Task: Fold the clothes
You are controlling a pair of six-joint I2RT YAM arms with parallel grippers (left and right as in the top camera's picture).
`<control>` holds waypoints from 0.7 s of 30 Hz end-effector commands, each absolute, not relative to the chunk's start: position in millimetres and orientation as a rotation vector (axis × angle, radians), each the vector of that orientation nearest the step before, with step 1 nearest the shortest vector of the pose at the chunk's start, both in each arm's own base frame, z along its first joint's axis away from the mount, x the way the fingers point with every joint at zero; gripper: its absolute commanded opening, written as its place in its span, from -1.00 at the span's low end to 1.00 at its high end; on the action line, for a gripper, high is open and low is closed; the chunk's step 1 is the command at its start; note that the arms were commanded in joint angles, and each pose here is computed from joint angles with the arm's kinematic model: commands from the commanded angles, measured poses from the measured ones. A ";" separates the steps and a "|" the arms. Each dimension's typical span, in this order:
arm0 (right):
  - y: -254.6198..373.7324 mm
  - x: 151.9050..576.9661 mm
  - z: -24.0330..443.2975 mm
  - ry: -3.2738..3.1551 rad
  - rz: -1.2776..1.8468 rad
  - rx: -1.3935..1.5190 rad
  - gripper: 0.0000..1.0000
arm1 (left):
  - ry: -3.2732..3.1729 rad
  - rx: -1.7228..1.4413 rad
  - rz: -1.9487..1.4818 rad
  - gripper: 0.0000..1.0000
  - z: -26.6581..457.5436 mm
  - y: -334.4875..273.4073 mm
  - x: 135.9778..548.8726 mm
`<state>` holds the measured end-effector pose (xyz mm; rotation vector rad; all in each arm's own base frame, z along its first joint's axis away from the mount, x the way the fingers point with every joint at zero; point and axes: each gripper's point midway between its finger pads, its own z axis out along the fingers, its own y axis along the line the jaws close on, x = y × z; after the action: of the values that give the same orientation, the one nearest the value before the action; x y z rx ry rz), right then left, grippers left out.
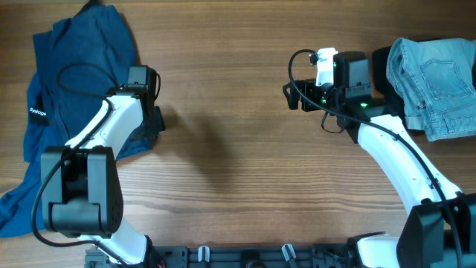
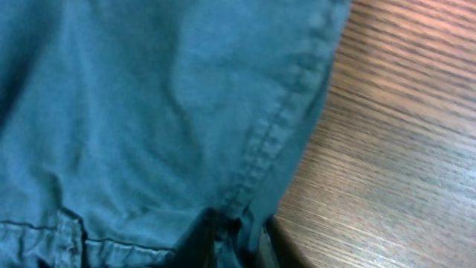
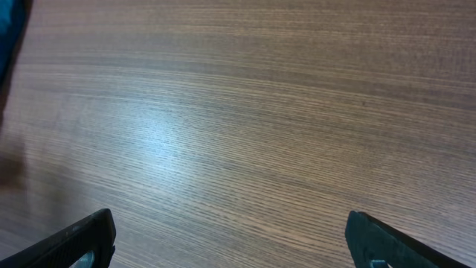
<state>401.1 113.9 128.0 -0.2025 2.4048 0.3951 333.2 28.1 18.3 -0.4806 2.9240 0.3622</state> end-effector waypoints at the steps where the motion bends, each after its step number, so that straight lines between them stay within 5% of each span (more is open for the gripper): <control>1: 111.7 407.2 126.7 2.408 0.384 -0.179 0.99 | 2.875 -0.491 0.500 -0.92 25.6 43.9 337.7; 7: 112.2 409.8 129.5 2.396 0.399 -0.154 0.99 | 2.815 -0.597 0.428 -0.92 52.2 38.2 349.9; 16: 90.1 405.8 182.3 2.273 0.605 -0.057 0.83 | 2.357 -0.402 -0.235 -0.92 293.9 -47.6 434.2; 21: 65.9 387.0 218.4 2.207 0.651 -0.021 0.82 | 2.161 -0.212 -0.488 -0.92 360.3 -110.1 450.9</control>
<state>399.4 67.3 183.9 -0.0036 2.2764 0.5695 452.4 -57.9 335.6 -0.3474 2.2056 -0.2654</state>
